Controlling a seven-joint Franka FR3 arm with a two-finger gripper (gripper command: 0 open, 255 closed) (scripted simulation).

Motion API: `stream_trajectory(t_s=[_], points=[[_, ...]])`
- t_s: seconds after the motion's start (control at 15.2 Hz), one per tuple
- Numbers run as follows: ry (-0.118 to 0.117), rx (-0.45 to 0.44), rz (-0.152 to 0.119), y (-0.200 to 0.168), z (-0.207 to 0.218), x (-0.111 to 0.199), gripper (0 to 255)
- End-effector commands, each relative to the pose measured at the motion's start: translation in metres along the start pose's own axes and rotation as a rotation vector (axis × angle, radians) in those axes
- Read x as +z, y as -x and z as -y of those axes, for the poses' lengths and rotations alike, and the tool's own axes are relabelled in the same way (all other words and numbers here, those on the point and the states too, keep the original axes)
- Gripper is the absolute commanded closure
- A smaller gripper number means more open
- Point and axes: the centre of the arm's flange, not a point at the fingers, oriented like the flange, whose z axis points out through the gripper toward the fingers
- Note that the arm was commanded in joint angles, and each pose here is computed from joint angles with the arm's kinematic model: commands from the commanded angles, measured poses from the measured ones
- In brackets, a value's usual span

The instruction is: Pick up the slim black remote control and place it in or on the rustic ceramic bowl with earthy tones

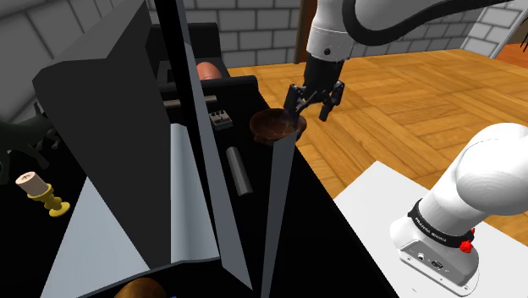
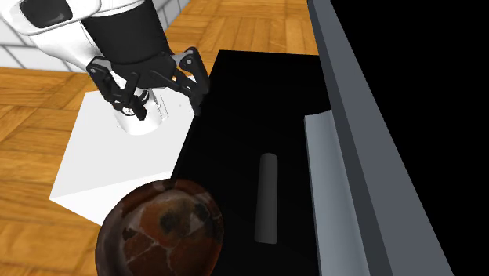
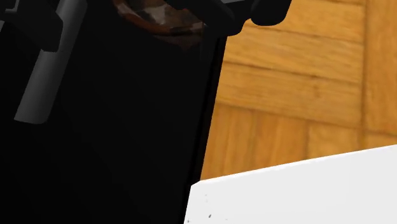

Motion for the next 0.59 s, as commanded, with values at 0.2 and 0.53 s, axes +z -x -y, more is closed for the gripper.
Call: stream_trajectory(t_s=[0.2, 0.53], points=[[-0.002, 0.069, -0.004, -0.012, 0.049, 0.043, 0], [-0.003, 0.135, -0.007, -0.027, 0.098, 0.084, 0]])
